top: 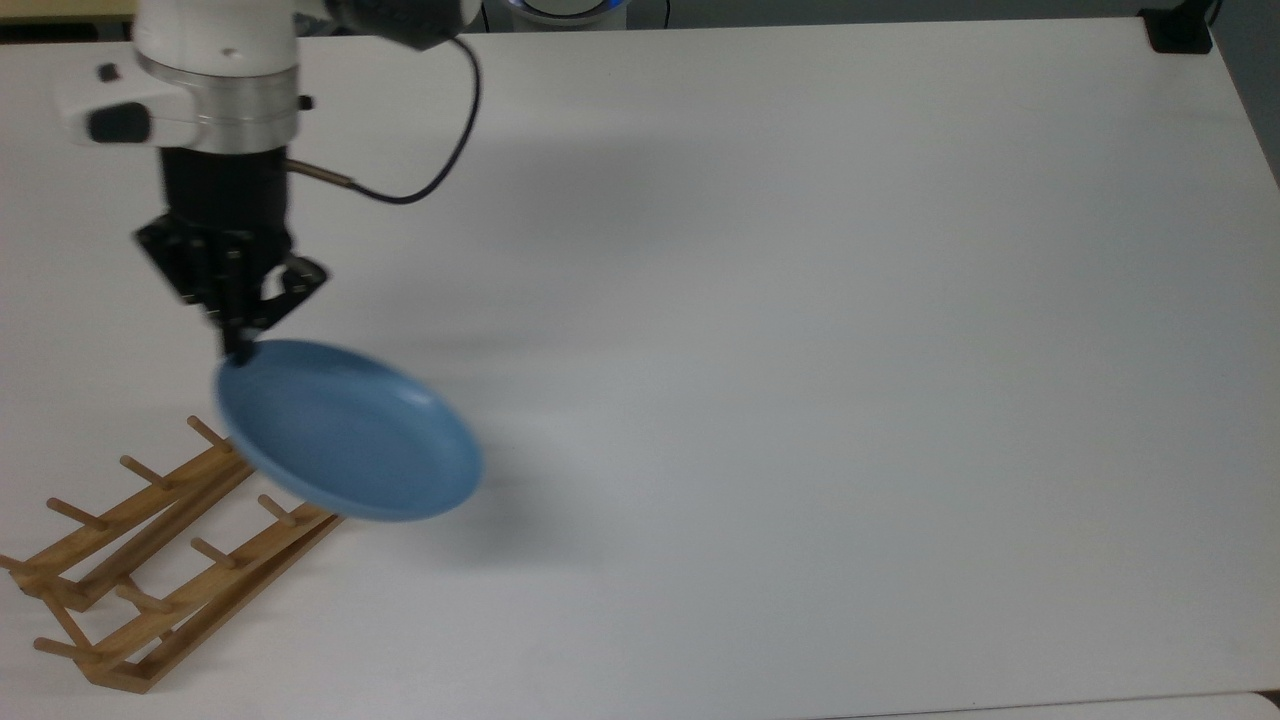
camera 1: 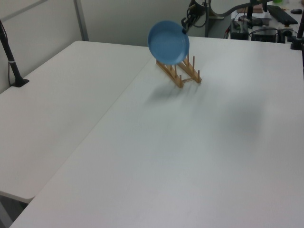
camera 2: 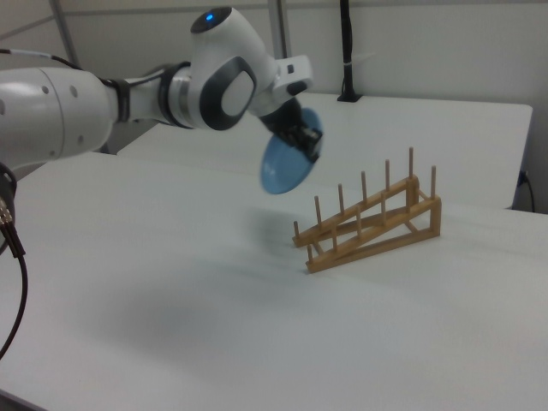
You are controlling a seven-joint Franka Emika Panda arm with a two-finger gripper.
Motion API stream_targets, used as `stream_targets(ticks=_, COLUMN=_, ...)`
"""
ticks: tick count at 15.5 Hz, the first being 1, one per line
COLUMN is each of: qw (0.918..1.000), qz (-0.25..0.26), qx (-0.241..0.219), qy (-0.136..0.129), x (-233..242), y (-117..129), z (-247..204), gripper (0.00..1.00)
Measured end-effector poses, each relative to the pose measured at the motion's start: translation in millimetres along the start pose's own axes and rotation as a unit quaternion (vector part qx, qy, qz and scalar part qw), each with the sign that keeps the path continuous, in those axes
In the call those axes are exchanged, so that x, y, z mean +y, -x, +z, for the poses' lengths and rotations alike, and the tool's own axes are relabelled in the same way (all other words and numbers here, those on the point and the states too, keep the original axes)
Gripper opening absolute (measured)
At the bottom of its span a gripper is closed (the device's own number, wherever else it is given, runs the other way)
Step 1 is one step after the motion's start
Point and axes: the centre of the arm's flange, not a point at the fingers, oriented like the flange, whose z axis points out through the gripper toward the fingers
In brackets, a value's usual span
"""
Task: Pick plate from plate rack
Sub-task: 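Lift the blue plate out of the rack and carry it away, then lower the blue plate flat onto the table and open the gripper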
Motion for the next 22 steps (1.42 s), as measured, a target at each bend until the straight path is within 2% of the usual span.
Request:
stream_targets(ticks=3, qw=0.9949, qz=-0.029, qx=-0.095, qy=-0.019, x=-31.4, y=23.7, z=1.9, gripper=0.04)
stream_targets(ticks=5, qw=0.9821, qz=-0.082, qx=-0.167, qy=-0.03, x=-52.9, y=45.8, z=8.1, gripper=0.04)
stream_targets(ticks=6, qw=0.9703, qz=-0.118, qx=-0.208, qy=-0.037, x=-64.5, y=59.9, z=11.5, gripper=0.04)
stream_targets(ticks=9, qw=0.935, qz=-0.206, qx=-0.282, qy=-0.06, x=-89.1, y=93.2, z=23.7, gripper=0.04)
stream_targets(ticks=13, qw=0.887, qz=-0.298, qx=-0.34, qy=-0.096, x=-106.7, y=137.1, z=75.8, gripper=0.04)
stream_targets(ticks=15, qw=0.8676, qz=-0.325, qx=-0.359, qy=-0.11, x=-107.4, y=152.0, z=102.4, gripper=0.04)
stream_targets(ticks=16, qw=0.8609, qz=-0.335, qx=-0.365, qy=-0.116, x=-107.4, y=156.3, z=111.0, gripper=0.05)
stream_targets(ticks=18, qw=0.8553, qz=-0.344, qx=-0.368, qy=-0.121, x=-107.7, y=159.2, z=116.8, gripper=0.08)
stream_targets(ticks=19, qw=0.8549, qz=-0.345, qx=-0.368, qy=-0.121, x=-107.9, y=159.2, z=116.8, gripper=0.14)
stream_targets(ticks=21, qw=0.858, qz=-0.343, qx=-0.363, qy=-0.12, x=-108.5, y=155.1, z=113.2, gripper=0.33)
stream_targets(ticks=22, qw=0.8633, qz=-0.336, qx=-0.358, qy=-0.116, x=-108.5, y=150.6, z=108.4, gripper=0.44)
